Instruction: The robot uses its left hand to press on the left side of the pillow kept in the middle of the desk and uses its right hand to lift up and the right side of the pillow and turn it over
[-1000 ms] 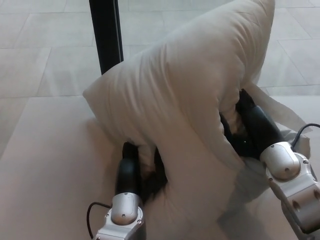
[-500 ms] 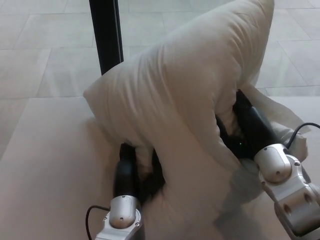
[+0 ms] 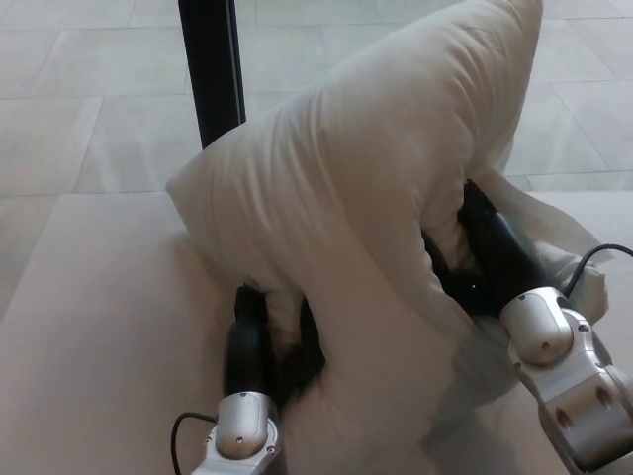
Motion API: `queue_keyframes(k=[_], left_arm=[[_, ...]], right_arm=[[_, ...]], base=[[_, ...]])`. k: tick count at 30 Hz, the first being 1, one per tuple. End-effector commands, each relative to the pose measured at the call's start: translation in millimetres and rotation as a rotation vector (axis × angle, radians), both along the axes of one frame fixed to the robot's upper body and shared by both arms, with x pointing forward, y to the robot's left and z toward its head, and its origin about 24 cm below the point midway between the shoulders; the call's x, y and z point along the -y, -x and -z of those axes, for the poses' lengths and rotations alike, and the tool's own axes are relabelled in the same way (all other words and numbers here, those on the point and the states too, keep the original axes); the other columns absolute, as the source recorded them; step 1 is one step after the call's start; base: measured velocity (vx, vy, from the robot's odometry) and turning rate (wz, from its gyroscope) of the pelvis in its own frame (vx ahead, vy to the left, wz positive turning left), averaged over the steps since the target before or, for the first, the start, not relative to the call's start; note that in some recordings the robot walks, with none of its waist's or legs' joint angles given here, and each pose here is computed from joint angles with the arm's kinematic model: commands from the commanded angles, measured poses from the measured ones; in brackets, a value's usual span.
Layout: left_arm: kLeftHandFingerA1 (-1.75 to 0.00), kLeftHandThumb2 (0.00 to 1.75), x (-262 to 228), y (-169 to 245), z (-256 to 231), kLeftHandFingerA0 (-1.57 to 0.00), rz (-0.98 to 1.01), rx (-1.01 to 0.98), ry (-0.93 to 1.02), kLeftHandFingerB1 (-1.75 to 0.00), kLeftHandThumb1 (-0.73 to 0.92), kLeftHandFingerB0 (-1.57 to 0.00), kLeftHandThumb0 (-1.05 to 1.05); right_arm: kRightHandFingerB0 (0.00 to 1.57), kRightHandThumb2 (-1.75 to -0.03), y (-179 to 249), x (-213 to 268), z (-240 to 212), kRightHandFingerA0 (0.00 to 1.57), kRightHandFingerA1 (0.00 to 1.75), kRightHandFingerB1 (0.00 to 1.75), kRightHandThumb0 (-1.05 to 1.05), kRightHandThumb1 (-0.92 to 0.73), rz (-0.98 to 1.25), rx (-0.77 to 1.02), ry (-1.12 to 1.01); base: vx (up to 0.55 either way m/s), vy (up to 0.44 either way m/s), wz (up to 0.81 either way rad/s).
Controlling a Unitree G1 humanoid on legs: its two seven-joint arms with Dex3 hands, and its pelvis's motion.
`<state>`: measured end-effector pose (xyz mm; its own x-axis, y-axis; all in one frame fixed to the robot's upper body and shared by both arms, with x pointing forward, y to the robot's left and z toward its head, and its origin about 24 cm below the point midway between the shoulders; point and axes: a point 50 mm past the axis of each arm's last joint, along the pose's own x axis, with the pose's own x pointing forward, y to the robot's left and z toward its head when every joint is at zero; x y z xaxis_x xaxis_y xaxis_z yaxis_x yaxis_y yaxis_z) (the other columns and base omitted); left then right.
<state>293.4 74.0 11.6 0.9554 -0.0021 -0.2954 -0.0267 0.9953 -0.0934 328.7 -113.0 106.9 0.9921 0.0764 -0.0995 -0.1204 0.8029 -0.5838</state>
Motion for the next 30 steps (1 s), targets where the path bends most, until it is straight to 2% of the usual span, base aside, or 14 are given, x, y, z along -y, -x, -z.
queue_keyframes(k=[1,3,4,7,8,18,19,21,22,24,25,27,29,30], left_arm=[[-0.41,1.0,107.0,79.5,35.0,-0.08,0.61,-0.231,0.069,-0.02,0.61,0.0,-1.04],[-0.41,1.0,102.3,76.7,37.4,-0.08,0.606,-0.243,0.104,-0.02,0.61,0.0,-1.04],[-0.92,0.61,83.7,67.7,34.2,-0.07,0.464,-0.285,0.261,-0.07,0.76,0.0,-0.51],[-0.66,0.88,51.6,61.7,28.0,-0.25,0.384,-0.28,0.314,-0.1,0.54,0.0,-0.95],[-0.59,0.73,41.8,57.9,26.8,-0.21,0.363,-0.281,0.318,0.0,0.56,0.0,-0.72],[-0.62,0.85,-31.1,45.2,11.7,-0.28,0.25,-0.256,0.293,-0.05,0.54,0.0,-0.94],[-0.6,0.58,-46.3,41.1,9.9,-0.25,0.22,-0.239,0.274,0.0,0.61,0.0,-0.76],[-0.62,0.79,-52.2,40.6,7.7,-0.23,0.203,-0.229,0.256,0.0,0.49,0.0,-0.82],[-0.6,0.78,-55.9,40.2,6.0,-0.2,0.195,-0.229,0.256,0.0,0.5,0.0,-0.79],[-0.63,0.85,-66.0,38.3,0.8,-0.26,0.175,-0.223,0.261,-0.05,0.55,0.0,-0.92],[-0.6,0.84,-70.8,37.6,-1.1,-0.24,0.173,-0.213,0.251,0.0,0.56,0.0,-0.94],[-0.6,0.84,-78.3,36.3,-4.6,-0.24,0.171,-0.2,0.236,0.0,0.56,0.0,-0.94],[-0.56,0.78,-110.2,32.3,-18.7,-0.13,0.116,-0.138,0.166,0.0,0.49,0.0,-0.74],[-0.57,0.79,-120.3,31.3,-20.2,-0.15,0.107,-0.132,0.17,0.0,0.49,0.0,-0.81]], right_arm=[[0.41,-0.6,47.7,-75.4,29.0,0.46,0.59,0.44,-0.78,-0.68,-0.468,-0.452,-0.568],[0.41,-0.6,42.7,-64.7,21.9,0.46,0.59,0.44,-0.78,-0.68,-0.428,-0.428,-0.598],[0.32,-0.62,23.7,-25.0,-4.5,0.35,0.5,0.33,-0.85,-0.7,-0.32,-0.316,-0.675],[0.33,-0.63,7.8,28.6,-28.7,0.27,0.47,0.32,-0.79,-0.76,-0.216,-0.19,-0.744],[0.3,-0.64,5.4,51.4,-34.8,0.27,0.46,0.3,-0.79,-0.78,-0.171,-0.155,-0.75],[0.39,-0.61,34.0,172.8,-13.8,0.33,0.47,0.33,-0.77,-0.7,0.23,-0.152,-0.848],[0.41,-0.61,44.9,187.3,-2.0,0.38,0.48,0.33,-0.8,-0.66,0.303,-0.183,-0.833],[0.42,-0.64,50.3,192.2,2.1,0.4,0.48,0.34,-0.83,-0.63,0.332,-0.191,-0.818],[0.41,-0.95,52.8,194.4,3.7,0.29,0.54,0.49,-0.82,-0.53,0.334,-0.195,-0.817],[0.42,-0.96,59.4,199.6,6.4,0.3,0.55,0.49,-0.8,-0.54,0.342,-0.199,-0.801],[0.4,-0.62,61.4,202.2,6.2,0.37,0.49,0.32,-0.78,-0.7,0.337,-0.201,-0.781],[0.4,-0.62,64.5,206.0,6.0,0.37,0.49,0.32,-0.78,-0.7,0.329,-0.204,-0.751],[0.27,-1.0,70.3,220.9,0.5,0.27,0.54,0.44,-0.88,-0.62,0.344,-0.204,-0.733],[0.32,-0.63,72.6,225.0,-1.7,0.3,0.42,0.31,-0.83,-0.75,0.355,-0.201,-0.718]], base=[[0.0,0.0,0.0],[0.0,0.0,0.0],[0.0,0.0,0.0],[0.0,0.0,0.0],[0.0,0.0,0.0],[0.0,0.0,0.0],[0.0,0.0,0.0],[0.0,0.0,0.0],[0.0,0.0,0.0],[0.0,0.0,0.0],[0.0,0.0,0.0],[0.0,0.0,0.0],[0.0,0.0,0.0],[0.0,0.0,0.0]])
